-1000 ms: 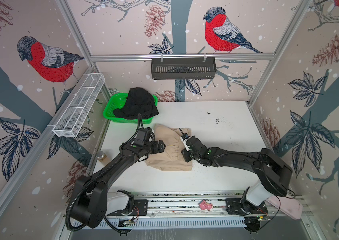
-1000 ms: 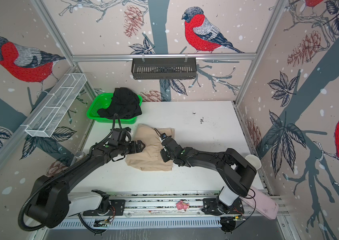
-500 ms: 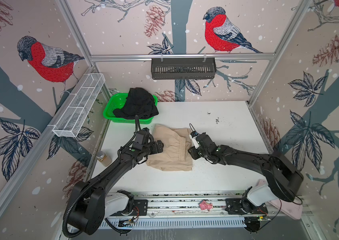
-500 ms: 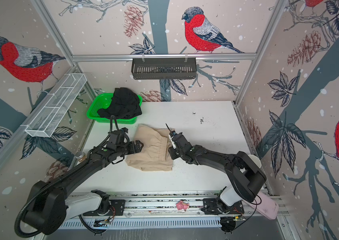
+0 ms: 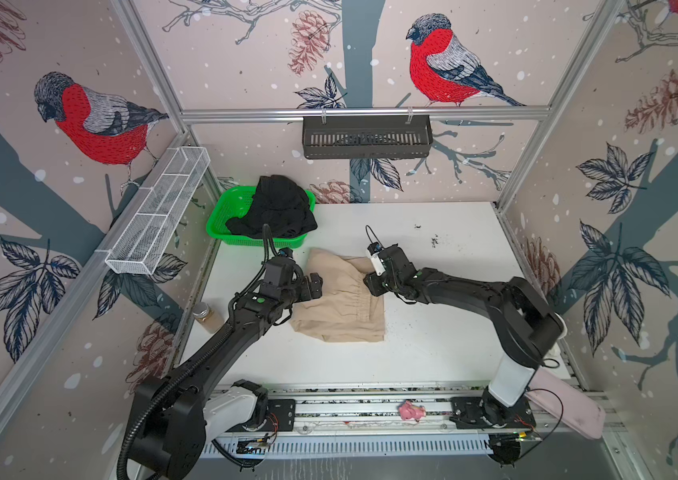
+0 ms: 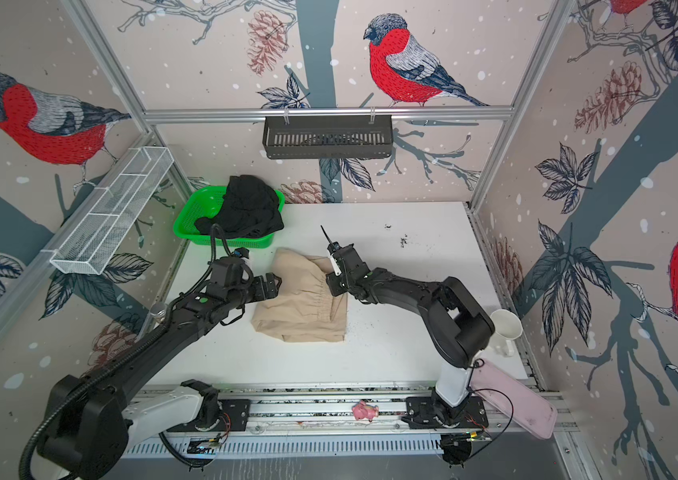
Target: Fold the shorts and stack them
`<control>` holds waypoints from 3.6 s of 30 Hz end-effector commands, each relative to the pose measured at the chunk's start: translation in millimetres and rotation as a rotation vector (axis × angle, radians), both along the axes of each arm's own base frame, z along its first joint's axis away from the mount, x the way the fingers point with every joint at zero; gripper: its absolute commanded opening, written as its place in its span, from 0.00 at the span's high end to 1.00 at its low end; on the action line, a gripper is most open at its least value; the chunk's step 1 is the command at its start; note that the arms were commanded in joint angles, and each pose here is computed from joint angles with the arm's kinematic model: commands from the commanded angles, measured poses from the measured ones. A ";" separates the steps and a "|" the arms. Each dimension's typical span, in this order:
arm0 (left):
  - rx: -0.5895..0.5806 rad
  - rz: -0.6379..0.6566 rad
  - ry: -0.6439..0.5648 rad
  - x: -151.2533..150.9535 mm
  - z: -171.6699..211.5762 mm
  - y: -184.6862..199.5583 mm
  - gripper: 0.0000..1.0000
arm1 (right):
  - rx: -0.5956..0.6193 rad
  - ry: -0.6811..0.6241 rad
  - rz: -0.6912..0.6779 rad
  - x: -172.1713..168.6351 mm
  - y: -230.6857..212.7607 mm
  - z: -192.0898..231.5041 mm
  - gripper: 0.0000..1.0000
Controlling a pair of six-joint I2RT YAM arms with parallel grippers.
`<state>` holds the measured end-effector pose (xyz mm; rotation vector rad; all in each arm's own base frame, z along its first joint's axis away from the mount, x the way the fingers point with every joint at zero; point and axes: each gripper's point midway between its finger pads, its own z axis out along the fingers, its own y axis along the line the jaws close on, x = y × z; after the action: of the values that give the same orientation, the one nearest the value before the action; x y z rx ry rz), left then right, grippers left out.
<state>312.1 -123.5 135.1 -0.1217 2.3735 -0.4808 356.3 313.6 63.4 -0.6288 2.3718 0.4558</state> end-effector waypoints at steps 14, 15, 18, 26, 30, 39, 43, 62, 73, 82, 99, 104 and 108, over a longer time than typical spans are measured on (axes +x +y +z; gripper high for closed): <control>0.032 0.025 -0.069 6.3 26.4 10.1 0.03 | -0.113 -0.126 0.046 30.2 -7.4 49.6 0.36; 0.038 0.027 -0.074 7.1 29.8 11.7 0.03 | -0.107 -0.146 0.092 24.6 0.7 59.9 0.33; 0.053 0.060 -0.079 7.4 41.4 22.2 0.03 | -0.127 -0.213 0.243 -4.8 32.4 78.1 0.27; -0.011 0.172 -0.103 -4.4 62.1 57.9 0.03 | -0.119 -0.184 0.542 -53.4 109.5 46.2 0.15; -0.003 0.181 -0.097 -10.6 59.4 64.2 0.03 | -0.195 -0.139 0.583 -53.3 119.2 14.2 0.11; 0.003 0.164 -0.081 -9.7 53.0 62.7 0.03 | -0.379 -0.077 0.596 -45.8 96.7 -46.1 0.08; 0.000 0.158 -0.065 -10.1 46.8 61.1 0.03 | -0.311 -0.031 0.431 -8.7 82.7 -47.6 0.09; -0.023 0.130 -0.030 -10.2 29.0 54.2 0.03 | -0.168 0.092 -0.386 183.5 -168.7 -50.6 0.10; -0.014 0.114 -0.024 -13.3 27.5 53.8 0.03 | -0.298 0.154 -0.558 238.9 -307.4 -50.4 0.08; -0.021 0.099 -0.023 -11.5 28.7 50.9 0.03 | -0.327 0.051 -0.541 269.3 -346.1 -38.3 0.08; 0.034 0.180 -0.102 6.6 56.7 66.7 0.03 | 0.117 -0.277 -0.460 233.7 -271.8 162.7 0.05; 0.022 0.177 -0.179 14.7 73.3 65.5 0.03 | 0.144 -0.355 -0.368 166.7 -217.9 189.8 0.04; 0.000 0.161 -0.230 16.2 86.0 61.9 0.03 | 0.154 -0.388 -0.312 111.5 -179.9 197.9 0.04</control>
<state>321.1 -60.9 203.8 -0.2628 2.1948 -0.3851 481.7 121.8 242.4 -0.2485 2.0778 0.3350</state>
